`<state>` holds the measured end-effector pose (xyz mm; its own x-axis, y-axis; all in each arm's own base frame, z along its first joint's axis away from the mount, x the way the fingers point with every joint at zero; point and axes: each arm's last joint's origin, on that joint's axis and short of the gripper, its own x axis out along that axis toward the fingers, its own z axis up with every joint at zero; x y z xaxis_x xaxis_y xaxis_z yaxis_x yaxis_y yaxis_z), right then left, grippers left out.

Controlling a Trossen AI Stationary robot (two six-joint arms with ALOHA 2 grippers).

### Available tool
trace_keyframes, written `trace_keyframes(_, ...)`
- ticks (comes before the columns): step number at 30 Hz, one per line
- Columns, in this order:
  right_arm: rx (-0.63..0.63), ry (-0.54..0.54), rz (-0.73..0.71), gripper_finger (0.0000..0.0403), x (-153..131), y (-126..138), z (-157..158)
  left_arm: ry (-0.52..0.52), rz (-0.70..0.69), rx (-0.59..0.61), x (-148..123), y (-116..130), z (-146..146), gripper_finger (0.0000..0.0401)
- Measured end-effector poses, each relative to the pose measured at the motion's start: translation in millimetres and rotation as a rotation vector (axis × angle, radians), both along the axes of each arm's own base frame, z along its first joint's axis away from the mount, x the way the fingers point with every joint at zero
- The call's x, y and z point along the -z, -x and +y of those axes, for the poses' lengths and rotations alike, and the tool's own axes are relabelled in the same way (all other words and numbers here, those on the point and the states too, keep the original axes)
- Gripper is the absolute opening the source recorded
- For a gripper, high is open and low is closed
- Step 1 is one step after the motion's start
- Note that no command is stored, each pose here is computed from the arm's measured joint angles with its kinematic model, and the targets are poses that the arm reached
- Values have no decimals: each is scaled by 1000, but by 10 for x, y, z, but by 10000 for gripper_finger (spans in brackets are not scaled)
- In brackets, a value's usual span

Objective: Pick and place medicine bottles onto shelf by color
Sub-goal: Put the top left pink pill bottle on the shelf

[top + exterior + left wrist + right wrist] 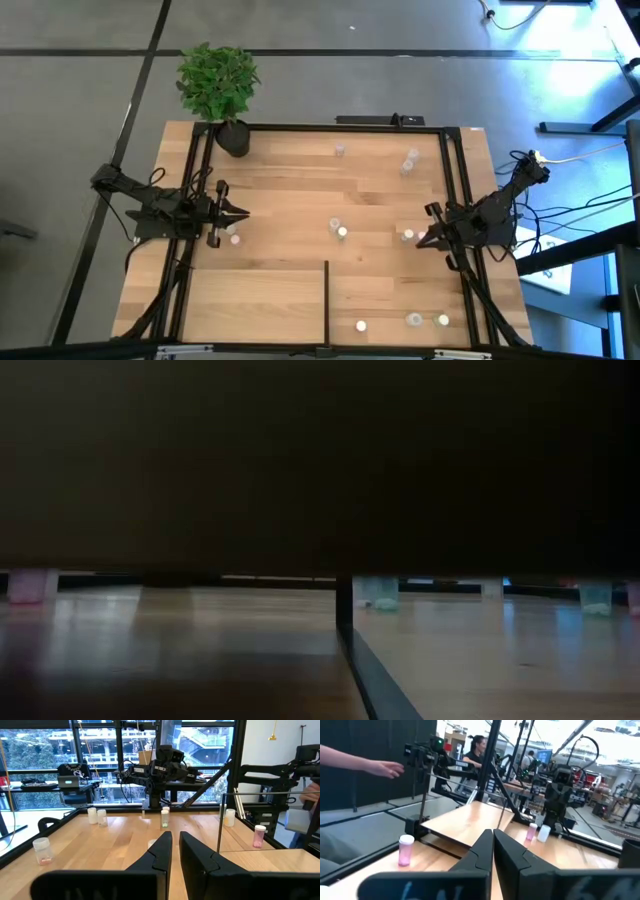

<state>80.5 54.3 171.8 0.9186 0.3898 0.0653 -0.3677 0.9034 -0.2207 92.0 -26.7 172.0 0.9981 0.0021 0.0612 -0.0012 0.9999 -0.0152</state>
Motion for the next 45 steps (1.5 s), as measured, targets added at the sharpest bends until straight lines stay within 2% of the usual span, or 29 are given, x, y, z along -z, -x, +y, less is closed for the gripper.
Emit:
trace_keyframes(7, 22, 1, 2, 16, 1, -3, -6, -2, 0, 0, 0, 0, 0, 30)
trace_keyframes(12, 23, 2, 1, 16, 0, -3, -6, -85, 0, -6, 0, 0, 0, 30)
trace_keyframes(20, 23, 2, 0, 16, 0, -3, -6, -107, 0, -7, 0, 0, 0, 30)
trace_keyframes(23, 24, 2, 0, 16, 0, -3, -7, -150, -5, -39, -35, 7, 11, 30)
trace_keyframes(28, 25, 17, -6, 16, 0, -3, -7, -166, -96, -55, -380, 83, 44, 30)
trace_keyframes(34, 27, 24, -9, 16, -1, -3, -7, -228, -98, -62, -804, 122, 61, 30)
trace_keyframes(37, 28, 25, -9, 16, 0, -3, -7, -265, -26, -59, -991, 68, 40, 30)
trace_keyframes(41, 28, 5, -13, 16, -11, -2, -8, -288, 152, -74, -1179, -97, -19, 30)
trace_keyframes(43, 73, -71, 4, 16, -23, -6, -22, -288, 228, -86, -1289, -198, -57, 30)
trace_keyframes(45, 195, -181, 46, 16, -35, -13, -61, -268, 302, -118, -1391, -288, -86, 30)
